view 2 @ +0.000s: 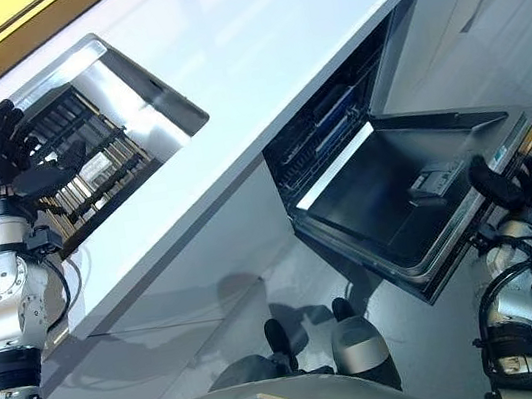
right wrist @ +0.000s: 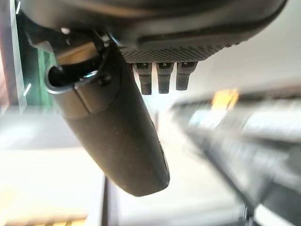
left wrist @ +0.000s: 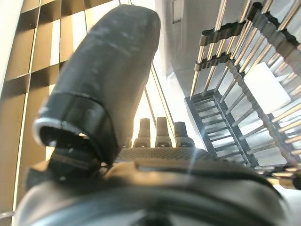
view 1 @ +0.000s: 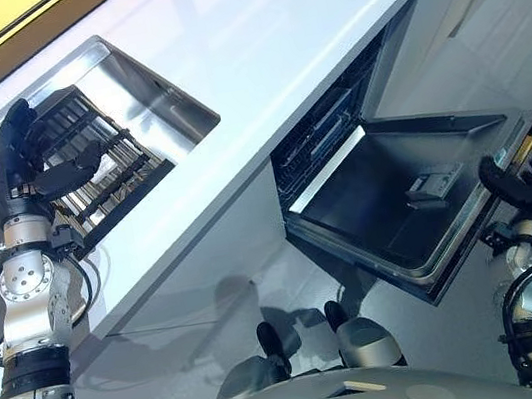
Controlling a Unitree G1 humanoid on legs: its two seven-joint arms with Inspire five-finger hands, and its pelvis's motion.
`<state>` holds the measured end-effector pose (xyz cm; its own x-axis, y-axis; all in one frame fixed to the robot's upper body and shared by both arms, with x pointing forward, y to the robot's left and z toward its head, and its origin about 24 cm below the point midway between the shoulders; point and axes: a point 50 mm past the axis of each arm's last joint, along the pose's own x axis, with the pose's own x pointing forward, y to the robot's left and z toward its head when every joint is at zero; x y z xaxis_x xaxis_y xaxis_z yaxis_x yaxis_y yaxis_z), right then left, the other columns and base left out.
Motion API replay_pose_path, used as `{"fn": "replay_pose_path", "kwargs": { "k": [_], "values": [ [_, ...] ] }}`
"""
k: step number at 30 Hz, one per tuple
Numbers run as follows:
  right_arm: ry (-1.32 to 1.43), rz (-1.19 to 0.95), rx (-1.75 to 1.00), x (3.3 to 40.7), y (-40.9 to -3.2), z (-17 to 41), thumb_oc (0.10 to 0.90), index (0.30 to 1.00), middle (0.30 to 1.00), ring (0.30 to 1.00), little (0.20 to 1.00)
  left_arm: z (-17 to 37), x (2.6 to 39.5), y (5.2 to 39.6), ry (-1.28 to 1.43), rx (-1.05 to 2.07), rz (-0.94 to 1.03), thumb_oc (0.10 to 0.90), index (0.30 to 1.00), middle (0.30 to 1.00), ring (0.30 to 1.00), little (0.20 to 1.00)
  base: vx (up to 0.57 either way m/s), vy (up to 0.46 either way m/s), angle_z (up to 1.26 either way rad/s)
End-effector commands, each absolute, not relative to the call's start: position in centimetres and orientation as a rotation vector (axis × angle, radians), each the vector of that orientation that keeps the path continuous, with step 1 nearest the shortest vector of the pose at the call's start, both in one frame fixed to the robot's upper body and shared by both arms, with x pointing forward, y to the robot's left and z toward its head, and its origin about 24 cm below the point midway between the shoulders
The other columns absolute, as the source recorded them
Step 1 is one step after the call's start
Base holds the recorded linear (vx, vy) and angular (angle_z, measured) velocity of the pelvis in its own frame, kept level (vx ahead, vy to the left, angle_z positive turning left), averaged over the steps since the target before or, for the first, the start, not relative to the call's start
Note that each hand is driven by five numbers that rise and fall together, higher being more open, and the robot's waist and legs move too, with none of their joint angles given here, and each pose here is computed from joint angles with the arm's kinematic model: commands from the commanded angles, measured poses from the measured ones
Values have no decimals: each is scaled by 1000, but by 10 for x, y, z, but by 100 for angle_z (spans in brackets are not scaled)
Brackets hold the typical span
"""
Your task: Pick up plates and place into dishwasher.
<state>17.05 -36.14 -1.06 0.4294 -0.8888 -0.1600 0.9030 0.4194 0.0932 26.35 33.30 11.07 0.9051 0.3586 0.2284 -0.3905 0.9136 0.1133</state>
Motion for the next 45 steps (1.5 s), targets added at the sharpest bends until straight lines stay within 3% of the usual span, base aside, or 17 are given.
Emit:
{"fn": "replay_pose_path", "kwargs": {
  "k": [1,9,15,20,22,24,31,34,41,45],
  "values": [
    [-82,-1238,269,164,-381,8,800,900,900,900,900,165,276,338,-424,177,409,800,900,900,900,900,27,-45,0],
    [107,-919,592,159,-359,-47,800,900,900,900,900,180,285,336,-465,129,389,800,900,900,900,900,13,-89,3],
    [56,-775,747,172,-365,-44,800,900,900,900,900,198,290,339,-590,32,441,800,900,900,900,900,-141,-32,13],
    [-120,-441,978,230,-334,-19,800,900,900,900,900,237,295,336,-799,-127,493,800,900,900,900,900,-269,-44,18],
    [-134,-404,998,235,-329,-16,800,900,900,900,900,239,296,336,-808,-139,496,800,900,900,900,900,-106,-20,4],
    [-180,-212,1076,254,-305,-3,800,900,900,900,900,246,297,332,-842,-175,510,800,900,900,900,900,-121,-7,10],
    [-247,270,941,295,-261,61,800,900,900,900,900,257,300,323,-877,-175,518,800,900,900,900,900,-46,47,-4],
    [-358,587,841,309,-218,116,800,900,900,900,900,258,300,324,-873,-162,531,800,900,900,900,900,5,44,-8],
    [-574,1100,658,287,-132,198,800,900,900,900,900,251,301,329,-868,-151,561,800,900,900,900,900,18,58,-26],
    [-614,1166,595,279,-112,224,800,900,900,900,900,253,303,332,-858,-146,567,800,900,900,900,900,45,70,-32]
  ]
}}
